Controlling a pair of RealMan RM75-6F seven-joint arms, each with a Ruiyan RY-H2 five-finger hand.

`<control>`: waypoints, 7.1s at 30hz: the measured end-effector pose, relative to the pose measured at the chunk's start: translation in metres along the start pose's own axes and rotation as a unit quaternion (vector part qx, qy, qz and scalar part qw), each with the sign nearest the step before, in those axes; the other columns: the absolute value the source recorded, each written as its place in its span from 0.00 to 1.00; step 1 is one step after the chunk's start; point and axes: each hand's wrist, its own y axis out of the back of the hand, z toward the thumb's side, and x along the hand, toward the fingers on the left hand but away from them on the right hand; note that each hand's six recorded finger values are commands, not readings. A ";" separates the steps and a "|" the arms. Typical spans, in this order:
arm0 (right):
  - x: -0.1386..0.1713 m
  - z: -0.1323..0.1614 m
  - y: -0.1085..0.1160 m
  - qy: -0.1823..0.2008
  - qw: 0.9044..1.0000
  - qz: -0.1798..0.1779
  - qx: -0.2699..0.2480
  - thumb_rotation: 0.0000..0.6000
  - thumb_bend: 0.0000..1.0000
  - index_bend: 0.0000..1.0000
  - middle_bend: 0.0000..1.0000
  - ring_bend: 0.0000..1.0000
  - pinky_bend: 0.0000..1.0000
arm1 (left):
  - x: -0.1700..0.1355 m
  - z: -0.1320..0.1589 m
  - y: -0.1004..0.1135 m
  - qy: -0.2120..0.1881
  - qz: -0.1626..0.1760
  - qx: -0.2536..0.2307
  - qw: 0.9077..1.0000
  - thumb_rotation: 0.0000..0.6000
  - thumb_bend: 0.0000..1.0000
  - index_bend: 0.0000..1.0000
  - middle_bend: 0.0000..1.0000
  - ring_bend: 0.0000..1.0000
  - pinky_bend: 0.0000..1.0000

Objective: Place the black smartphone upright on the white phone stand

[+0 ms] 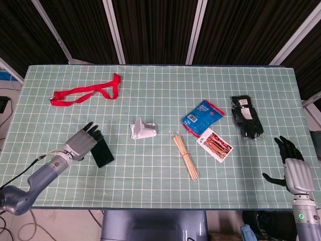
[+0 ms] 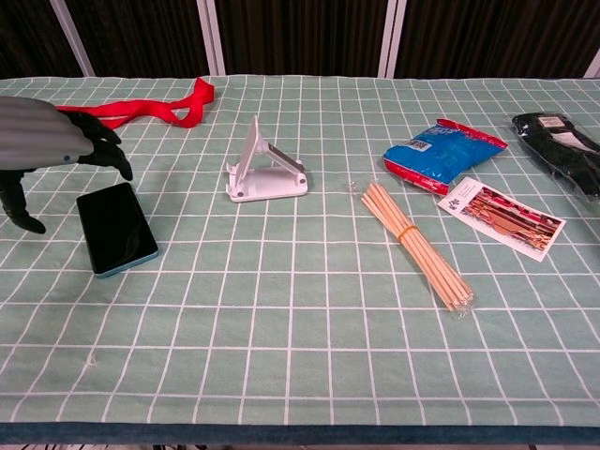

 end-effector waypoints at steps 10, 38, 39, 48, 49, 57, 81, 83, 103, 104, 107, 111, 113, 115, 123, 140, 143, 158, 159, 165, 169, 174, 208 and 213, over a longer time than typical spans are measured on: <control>0.000 0.000 0.001 -0.001 1.000 0.001 -0.003 1.00 0.10 0.00 0.00 0.00 0.15 | 0.007 0.002 -0.013 0.004 -0.012 -0.004 1.000 1.00 0.05 0.19 0.19 0.00 0.00; 0.000 -0.001 0.001 -0.004 1.000 -0.002 -0.006 1.00 0.11 0.00 0.00 0.00 0.15 | 0.028 0.025 -0.015 -0.030 -0.009 -0.015 0.999 1.00 0.09 0.20 0.18 0.00 0.00; 0.000 -0.001 0.001 -0.004 1.000 -0.001 -0.006 1.00 0.11 0.00 0.00 0.00 0.15 | 0.029 0.026 -0.015 -0.031 -0.010 -0.015 0.999 1.00 0.10 0.21 0.19 0.00 0.00; 0.000 -0.001 0.002 -0.004 1.000 -0.002 -0.007 1.00 0.11 0.00 0.00 0.00 0.15 | 0.029 0.027 -0.018 -0.033 -0.010 -0.018 0.999 1.00 0.13 0.29 0.29 0.00 0.00; 0.000 -0.001 0.001 -0.004 1.000 -0.002 -0.008 1.00 0.11 0.00 0.00 0.00 0.15 | 0.029 0.027 -0.019 -0.032 -0.010 -0.018 0.999 1.00 0.13 0.30 0.30 0.00 0.00; 0.001 -0.001 0.002 -0.004 1.000 -0.003 -0.008 1.00 0.11 0.00 0.00 0.00 0.15 | 0.028 0.026 -0.027 -0.030 -0.015 -0.021 0.999 1.00 0.15 0.32 0.32 0.00 0.00; 0.001 -0.001 0.004 -0.002 1.000 -0.009 -0.016 1.00 0.12 0.00 0.00 0.00 0.15 | 0.021 0.014 -0.002 -0.018 0.055 -0.039 0.998 1.00 0.50 0.58 0.60 0.13 0.00; 0.001 -0.001 0.003 -0.002 1.000 -0.009 -0.016 1.00 0.12 0.00 0.00 0.00 0.15 | 0.020 0.011 0.006 -0.014 0.064 -0.042 0.997 1.00 0.50 0.58 0.60 0.13 0.00; 0.002 -0.001 0.003 -0.002 1.000 -0.006 -0.022 1.00 0.12 0.00 0.00 0.00 0.15 | 0.035 0.013 0.077 0.063 0.148 -0.265 0.951 1.00 0.50 0.58 0.61 0.13 0.00; 0.002 -0.001 0.003 -0.002 1.000 -0.005 -0.022 1.00 0.12 0.00 0.00 0.00 0.15 | 0.037 0.016 0.080 0.069 0.150 -0.287 0.944 1.00 0.50 0.58 0.61 0.13 0.00; 0.001 -0.002 0.003 -0.002 1.000 -0.005 -0.023 1.00 0.12 0.00 0.00 0.00 0.15 | 0.040 0.022 0.089 0.083 0.151 -0.347 0.922 1.00 0.50 0.58 0.61 0.13 0.00; 0.001 -0.002 0.003 -0.003 1.000 -0.004 -0.023 1.00 0.12 0.00 0.00 0.00 0.15 | 0.046 0.029 0.100 0.103 0.152 -0.425 0.886 1.00 0.50 0.58 0.61 0.13 0.00; 0.001 -0.002 0.003 -0.003 1.000 -0.004 -0.024 1.00 0.12 0.00 0.00 0.00 0.15 | 0.050 0.033 0.106 0.113 0.154 -0.463 0.865 1.00 0.50 0.58 0.61 0.13 0.00; 0.001 -0.002 0.003 -0.003 1.000 -0.004 -0.024 1.00 0.12 0.00 0.00 0.00 0.15 | 0.053 0.036 0.111 0.121 0.154 -0.499 0.844 1.00 0.50 0.58 0.61 0.13 0.00; 0.001 -0.002 0.003 -0.004 1.000 -0.003 -0.024 1.00 0.12 0.00 0.00 0.00 0.15 | 0.062 0.045 0.117 0.134 0.128 -0.608 0.772 1.00 0.50 0.58 0.61 0.13 0.00; 0.001 -0.002 0.003 -0.005 1.000 -0.002 -0.025 1.00 0.12 0.00 0.00 0.00 0.15 | 0.081 0.050 0.115 0.114 0.082 -0.692 0.708 1.00 0.50 0.57 0.61 0.13 0.00; 0.001 -0.002 0.003 -0.006 1.000 -0.002 -0.026 1.00 0.12 0.00 0.00 0.00 0.15 | 0.082 0.050 0.112 0.115 0.077 -0.700 0.701 1.00 0.50 0.57 0.61 0.13 0.00; 0.001 -0.003 0.002 -0.009 1.000 0.001 -0.029 1.00 0.12 0.00 0.00 0.00 0.15 | 0.089 0.046 0.105 0.114 0.064 -0.725 0.676 1.00 0.49 0.57 0.61 0.13 0.00; 0.001 -0.003 0.002 -0.009 1.000 0.002 -0.029 1.00 0.12 0.00 0.00 0.00 0.15 | 0.089 0.046 0.105 0.113 0.064 -0.726 0.675 1.00 0.49 0.57 0.61 0.13 0.00; 0.001 -0.002 0.002 -0.009 1.000 0.002 -0.027 1.00 0.12 0.00 0.00 0.00 0.15 | 0.092 0.045 0.103 0.113 0.064 -0.728 0.673 1.00 0.49 0.57 0.61 0.13 0.00; 0.001 -0.003 0.002 -0.009 1.000 0.002 -0.028 1.00 0.12 0.00 0.00 0.00 0.15 | 0.094 0.046 0.101 0.112 0.059 -0.733 0.669 1.00 0.49 0.57 0.61 0.13 0.00; 0.001 -0.003 0.002 -0.009 1.000 0.002 -0.027 1.00 0.12 0.00 0.00 0.00 0.15 | 0.096 0.048 0.099 0.110 0.054 -0.734 0.668 1.00 0.49 0.57 0.60 0.13 0.00; 0.001 -0.003 0.002 -0.010 1.000 0.003 -0.029 1.00 0.12 0.00 0.00 0.00 0.15 | 0.096 0.050 0.091 0.107 0.045 -0.723 0.681 1.00 0.37 0.21 0.19 0.03 0.00; 0.001 -0.003 0.002 -0.010 1.000 0.003 -0.029 1.00 0.12 0.00 0.00 0.00 0.15 | 0.096 0.049 0.091 0.106 0.047 -0.720 0.684 1.00 0.36 0.19 0.18 0.03 0.00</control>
